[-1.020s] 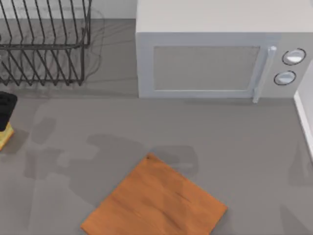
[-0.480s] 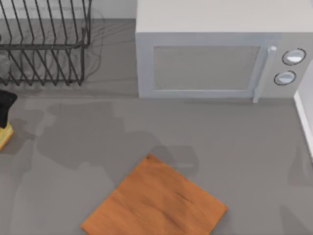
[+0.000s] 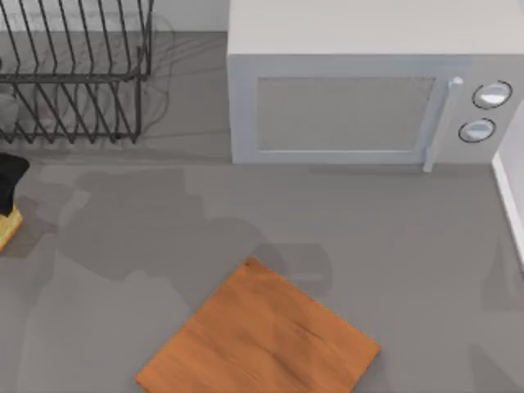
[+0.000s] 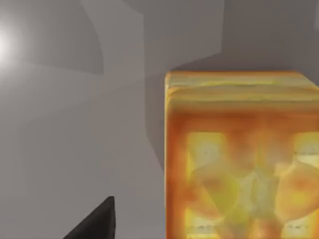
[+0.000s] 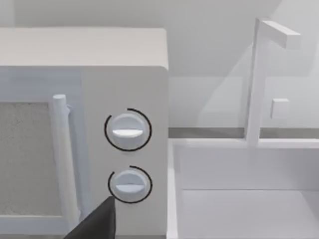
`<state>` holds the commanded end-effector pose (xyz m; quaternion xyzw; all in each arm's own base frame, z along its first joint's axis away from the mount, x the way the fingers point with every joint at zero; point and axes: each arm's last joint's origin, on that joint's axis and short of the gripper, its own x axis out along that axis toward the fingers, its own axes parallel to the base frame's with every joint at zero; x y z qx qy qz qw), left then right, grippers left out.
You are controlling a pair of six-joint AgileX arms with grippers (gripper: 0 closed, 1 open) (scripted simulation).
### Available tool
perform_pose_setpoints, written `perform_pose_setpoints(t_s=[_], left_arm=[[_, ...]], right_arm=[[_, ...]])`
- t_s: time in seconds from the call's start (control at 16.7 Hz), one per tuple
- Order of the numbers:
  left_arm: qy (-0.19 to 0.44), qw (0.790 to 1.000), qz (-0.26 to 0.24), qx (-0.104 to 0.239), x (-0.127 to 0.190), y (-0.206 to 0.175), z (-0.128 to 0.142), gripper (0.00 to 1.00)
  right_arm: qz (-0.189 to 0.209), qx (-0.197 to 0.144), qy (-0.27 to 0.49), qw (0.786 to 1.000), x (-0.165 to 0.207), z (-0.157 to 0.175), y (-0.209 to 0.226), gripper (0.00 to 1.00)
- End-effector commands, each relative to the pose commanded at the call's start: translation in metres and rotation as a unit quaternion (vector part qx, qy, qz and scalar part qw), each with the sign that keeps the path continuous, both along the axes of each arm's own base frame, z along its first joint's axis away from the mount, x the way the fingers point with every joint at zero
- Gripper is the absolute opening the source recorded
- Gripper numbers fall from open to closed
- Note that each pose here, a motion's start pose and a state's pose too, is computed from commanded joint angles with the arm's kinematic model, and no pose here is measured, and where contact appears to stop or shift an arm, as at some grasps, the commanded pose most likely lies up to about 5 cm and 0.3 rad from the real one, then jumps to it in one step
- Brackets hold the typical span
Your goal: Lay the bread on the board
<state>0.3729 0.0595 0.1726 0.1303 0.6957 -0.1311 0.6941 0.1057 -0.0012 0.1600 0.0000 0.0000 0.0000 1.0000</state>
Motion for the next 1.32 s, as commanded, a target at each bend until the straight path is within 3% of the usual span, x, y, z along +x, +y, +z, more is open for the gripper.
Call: perform_pose_setpoints(t_s=[0.36,0.66,1.32], left_arm=[[-0.004,1.000,0.001,0.001,0.001,0.001,-0.056,1.00],[-0.001,1.000,0.001,0.000,0.000,0.001,-0.064,1.00],[-0.001,1.000,0.001,0.000,0.000,0.001,-0.064,0.17]], right_arm=[[0.000,0.000,0.000,1.000,0.000,0.000,0.000,1.00],[0.000,0.000,0.000,1.000,0.000,0.000,0.000,1.00],[0.000,0.000,0.000,1.000,0.000,0.000,0.000,1.00]])
